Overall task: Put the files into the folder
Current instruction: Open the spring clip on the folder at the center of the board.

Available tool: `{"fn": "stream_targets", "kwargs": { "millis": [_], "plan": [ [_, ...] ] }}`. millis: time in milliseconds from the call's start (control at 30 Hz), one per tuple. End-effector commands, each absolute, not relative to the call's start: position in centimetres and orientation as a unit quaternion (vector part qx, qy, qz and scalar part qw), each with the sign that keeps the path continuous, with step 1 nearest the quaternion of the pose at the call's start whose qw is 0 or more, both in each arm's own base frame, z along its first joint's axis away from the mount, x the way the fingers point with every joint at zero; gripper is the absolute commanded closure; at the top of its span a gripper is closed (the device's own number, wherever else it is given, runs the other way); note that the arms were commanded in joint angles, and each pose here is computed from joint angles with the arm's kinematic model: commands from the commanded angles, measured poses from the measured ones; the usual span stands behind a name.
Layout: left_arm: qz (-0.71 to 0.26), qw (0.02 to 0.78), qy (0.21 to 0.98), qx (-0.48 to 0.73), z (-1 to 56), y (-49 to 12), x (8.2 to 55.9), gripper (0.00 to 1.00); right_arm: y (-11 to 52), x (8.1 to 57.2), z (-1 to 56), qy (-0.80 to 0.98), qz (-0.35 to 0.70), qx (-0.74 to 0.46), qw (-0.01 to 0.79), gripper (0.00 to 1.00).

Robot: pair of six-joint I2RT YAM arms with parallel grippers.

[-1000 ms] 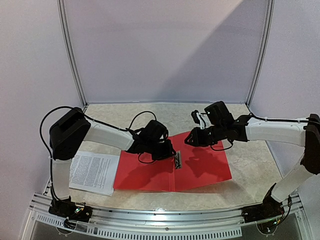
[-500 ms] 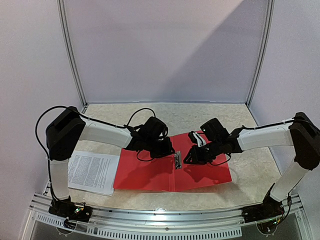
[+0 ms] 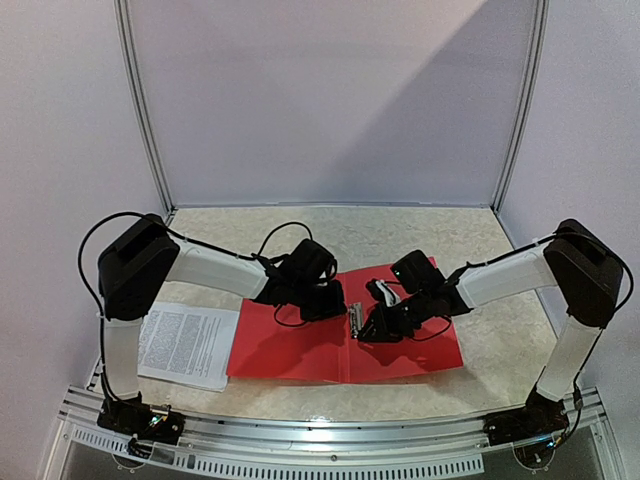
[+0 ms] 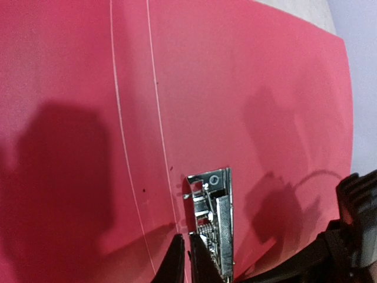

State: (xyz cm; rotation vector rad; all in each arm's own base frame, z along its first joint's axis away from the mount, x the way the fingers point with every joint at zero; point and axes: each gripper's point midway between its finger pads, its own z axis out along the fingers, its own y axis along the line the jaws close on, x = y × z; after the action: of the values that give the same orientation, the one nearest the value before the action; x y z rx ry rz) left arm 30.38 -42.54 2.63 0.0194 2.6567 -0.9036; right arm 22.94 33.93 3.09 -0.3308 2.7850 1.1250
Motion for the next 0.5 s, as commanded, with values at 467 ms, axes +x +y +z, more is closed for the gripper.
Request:
{"fn": "stream_targets", "kwargs": {
  "millis": [467],
  "plan": [
    [-0.312, 0.145, 0.939, 0.011, 0.5, -42.3, 29.6, 0.99, 35.5, 23.9, 1.4, 0.917, 0.385, -0.082, 0.056, 0.83]
  ]
}}
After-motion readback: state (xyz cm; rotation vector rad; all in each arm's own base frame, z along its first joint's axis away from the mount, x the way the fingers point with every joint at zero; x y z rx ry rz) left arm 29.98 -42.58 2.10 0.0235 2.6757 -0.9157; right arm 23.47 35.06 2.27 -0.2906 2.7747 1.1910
